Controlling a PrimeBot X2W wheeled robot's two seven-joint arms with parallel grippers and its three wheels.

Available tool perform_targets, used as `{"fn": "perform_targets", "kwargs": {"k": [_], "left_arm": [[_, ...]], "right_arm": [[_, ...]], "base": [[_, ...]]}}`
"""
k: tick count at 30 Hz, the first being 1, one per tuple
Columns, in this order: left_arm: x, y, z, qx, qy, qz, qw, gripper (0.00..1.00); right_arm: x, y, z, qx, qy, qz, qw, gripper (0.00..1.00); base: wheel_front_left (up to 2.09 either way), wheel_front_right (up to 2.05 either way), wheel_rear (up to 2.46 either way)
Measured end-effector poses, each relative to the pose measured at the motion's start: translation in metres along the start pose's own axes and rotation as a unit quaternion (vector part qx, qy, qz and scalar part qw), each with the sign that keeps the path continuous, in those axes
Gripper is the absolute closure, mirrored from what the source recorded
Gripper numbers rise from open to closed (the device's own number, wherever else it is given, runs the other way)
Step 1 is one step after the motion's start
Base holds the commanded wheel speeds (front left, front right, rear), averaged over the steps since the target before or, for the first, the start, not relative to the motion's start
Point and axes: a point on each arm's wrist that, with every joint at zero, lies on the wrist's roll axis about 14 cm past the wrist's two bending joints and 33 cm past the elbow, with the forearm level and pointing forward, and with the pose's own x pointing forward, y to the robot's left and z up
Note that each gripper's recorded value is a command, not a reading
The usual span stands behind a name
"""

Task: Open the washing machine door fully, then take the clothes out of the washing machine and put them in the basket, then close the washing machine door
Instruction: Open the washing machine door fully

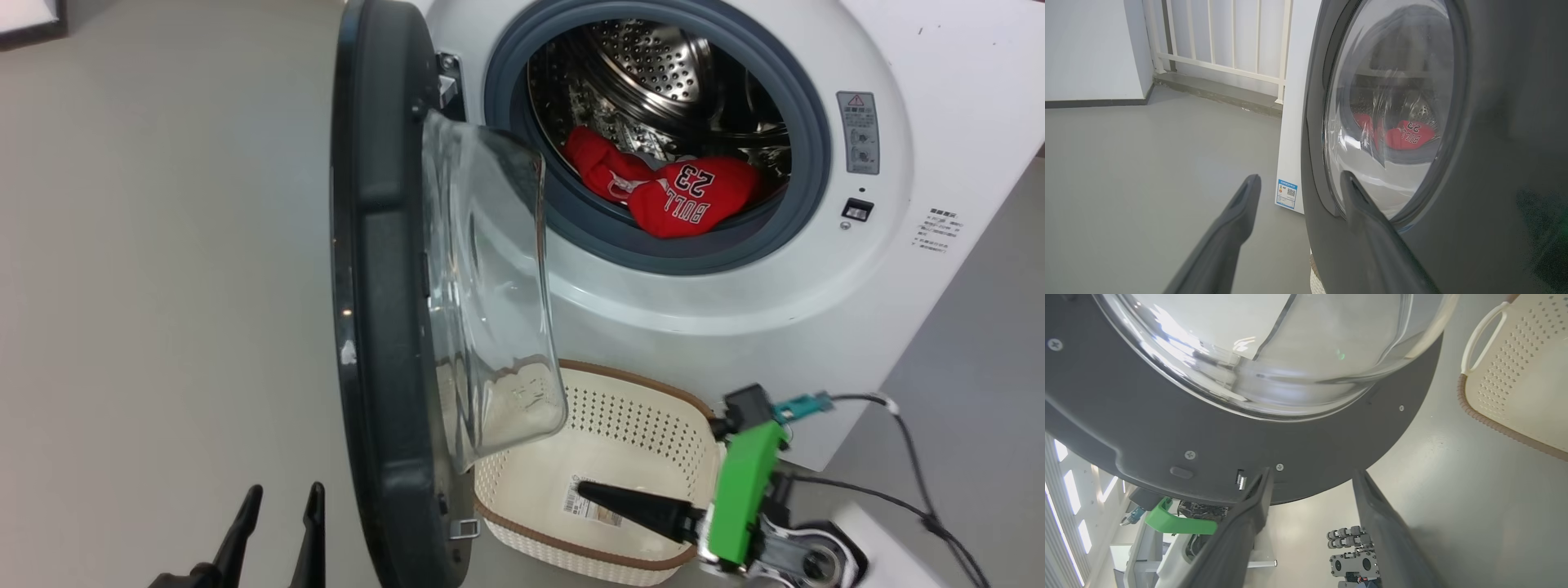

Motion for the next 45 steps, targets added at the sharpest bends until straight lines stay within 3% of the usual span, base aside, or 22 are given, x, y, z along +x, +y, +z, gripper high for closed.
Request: {"fn": "perform_targets", "kwargs": {"k": [5, 11, 17, 26, 34, 40, 45], "left_arm": [[0.002, -0.001, 0.0, -0.001, 0.0, -0.003, 1.0, 0.0], [0.004, -0.001, 0.0, 0.0, 0.0, -0.003, 1.0, 0.0], [0.007, -0.001, 0.0, 0.0, 0.0, -0.005, 1.0, 0.0], [0.008, 0.0, -0.001, -0.001, 0.001, -0.004, 1.0, 0.0], [0.008, 0.001, -0.001, -0.002, 0.0, -0.002, 1.0, 0.0], [0.009, 0.001, -0.001, -0.002, 0.001, -0.002, 1.0, 0.0], [0.009, 0.001, -0.002, -0.003, 0.001, -0.002, 1.0, 0.0]], "right_arm": [[-0.022, -0.035, 0.001, -0.005, -0.043, -0.054, 0.998, 0.0], [-0.037, -0.051, 0.009, -0.017, -0.099, -0.082, 0.992, 0.0], [-0.053, -0.059, 0.026, -0.082, -0.165, -0.111, 0.977, 0.0], [-0.073, -0.07, 0.033, -0.172, -0.236, -0.139, 0.946, 0.0], [-0.084, -0.082, 0.028, -0.262, -0.242, -0.166, 0.919, 0.0], [-0.098, -0.063, 0.065, -0.326, -0.302, -0.173, 0.879, 0.0], [-0.111, -0.064, 0.064, -0.349, -0.335, -0.198, 0.852, 0.0]], "base": [[0.0, 0.0, 0.0], [0.0, 0.0, 0.0], [0.0, 0.0, 0.0], [0.0, 0.0, 0.0], [0.0, 0.0, 0.0], [0.0, 0.0, 0.0], [0.0, 0.0, 0.0]]}}
